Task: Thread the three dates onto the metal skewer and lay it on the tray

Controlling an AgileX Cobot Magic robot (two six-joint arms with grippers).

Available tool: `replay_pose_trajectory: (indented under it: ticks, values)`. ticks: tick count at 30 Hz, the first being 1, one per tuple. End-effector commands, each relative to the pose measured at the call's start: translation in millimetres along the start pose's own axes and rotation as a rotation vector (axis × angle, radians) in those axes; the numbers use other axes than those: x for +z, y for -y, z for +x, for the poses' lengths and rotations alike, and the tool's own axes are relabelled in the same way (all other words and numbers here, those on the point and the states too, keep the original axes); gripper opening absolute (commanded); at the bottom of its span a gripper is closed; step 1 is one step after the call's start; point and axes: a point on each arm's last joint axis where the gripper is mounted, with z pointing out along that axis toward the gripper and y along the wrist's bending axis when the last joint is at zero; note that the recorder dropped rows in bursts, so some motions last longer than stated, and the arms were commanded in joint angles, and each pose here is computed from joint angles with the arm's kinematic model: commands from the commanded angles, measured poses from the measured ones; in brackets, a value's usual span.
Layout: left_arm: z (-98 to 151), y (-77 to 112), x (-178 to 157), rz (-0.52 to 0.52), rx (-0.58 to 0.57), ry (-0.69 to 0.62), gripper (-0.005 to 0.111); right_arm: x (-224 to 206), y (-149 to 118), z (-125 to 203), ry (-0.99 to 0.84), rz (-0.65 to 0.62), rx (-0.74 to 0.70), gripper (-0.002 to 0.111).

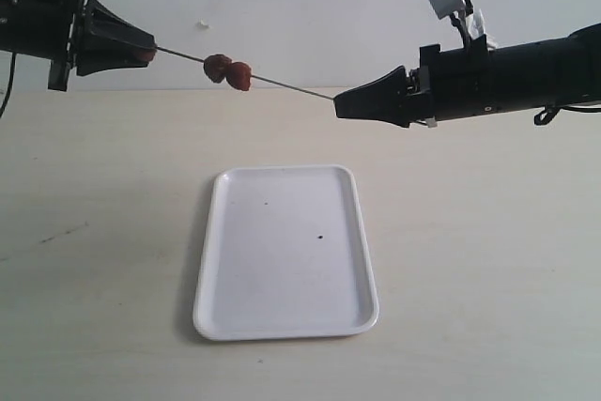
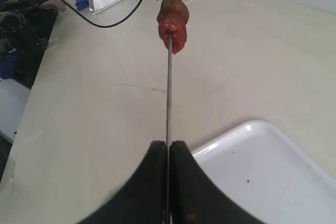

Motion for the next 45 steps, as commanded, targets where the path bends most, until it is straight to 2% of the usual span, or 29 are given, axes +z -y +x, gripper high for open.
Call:
replay_pose_trajectory:
  ticks: [1,12,34,45]
  values:
    - [-1.8,5.9,2.0,0.038,-0.003,0.022,0.024,-1.9,0.4,-3.9,0.022,-0.002,-0.013,0.000]
    - [-5.8,-1.1,-11.0,0.031,-0.013,0.057,0.024,-5.8,2.7,-3.9,0.028,0.008,-0.017,0.000]
    - [0.9,14.0,13.6,0.062,0.019,0.005,0.024,-5.1,2.3,-4.1,0.029,0.007,-0.017,0.000]
    - [0.9,14.0,13.5,0.062,0.021,0.005,0.024,-1.1,0.0,-4.6,0.028,-0.003,-0.023,0.000]
